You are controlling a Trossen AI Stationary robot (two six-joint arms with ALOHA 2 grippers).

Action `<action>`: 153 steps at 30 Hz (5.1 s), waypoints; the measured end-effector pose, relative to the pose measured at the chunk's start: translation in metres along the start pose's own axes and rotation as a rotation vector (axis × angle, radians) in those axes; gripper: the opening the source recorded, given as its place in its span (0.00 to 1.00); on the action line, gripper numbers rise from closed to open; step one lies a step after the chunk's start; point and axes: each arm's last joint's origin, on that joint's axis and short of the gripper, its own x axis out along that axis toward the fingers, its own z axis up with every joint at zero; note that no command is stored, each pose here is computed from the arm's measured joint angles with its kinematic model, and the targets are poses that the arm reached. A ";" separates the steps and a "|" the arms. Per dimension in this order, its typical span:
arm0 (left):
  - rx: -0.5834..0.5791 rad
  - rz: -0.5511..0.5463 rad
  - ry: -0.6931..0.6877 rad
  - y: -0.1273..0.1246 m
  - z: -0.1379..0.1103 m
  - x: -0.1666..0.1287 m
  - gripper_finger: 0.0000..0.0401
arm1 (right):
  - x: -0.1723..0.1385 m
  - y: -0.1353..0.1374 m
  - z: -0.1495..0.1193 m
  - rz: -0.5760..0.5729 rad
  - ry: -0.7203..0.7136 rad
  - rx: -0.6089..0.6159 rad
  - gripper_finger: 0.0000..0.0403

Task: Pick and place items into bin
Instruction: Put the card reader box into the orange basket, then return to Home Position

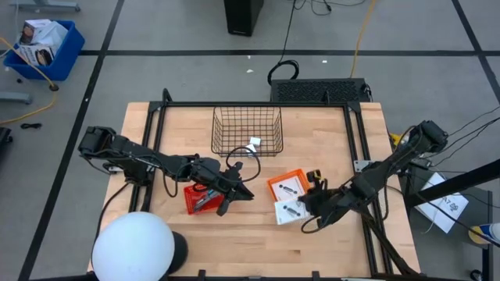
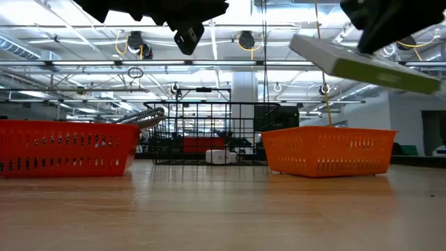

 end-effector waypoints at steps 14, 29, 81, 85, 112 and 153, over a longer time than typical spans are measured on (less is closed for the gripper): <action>-0.001 0.000 -0.001 0.000 0.000 0.000 0.12 | 0.018 -0.060 -0.011 -0.116 0.174 -0.090 0.00; -0.016 0.000 0.004 0.000 0.000 0.000 0.12 | 0.037 -0.090 -0.027 0.100 0.196 0.070 0.00; 0.134 0.150 -0.292 0.014 -0.033 -0.176 0.12 | -0.067 -0.070 -0.075 0.227 -0.606 0.355 0.43; 0.131 0.219 -0.310 0.009 -0.035 -0.194 0.12 | -0.067 -0.070 -0.094 0.172 -0.644 0.376 0.43; 0.103 0.386 -0.364 -0.002 -0.067 -0.248 0.12 | -0.049 -0.062 -0.153 0.059 -0.805 0.440 0.44; 0.054 0.370 -0.356 0.026 -0.135 -0.202 0.12 | 0.011 -0.046 -0.161 -0.154 -0.714 0.608 0.43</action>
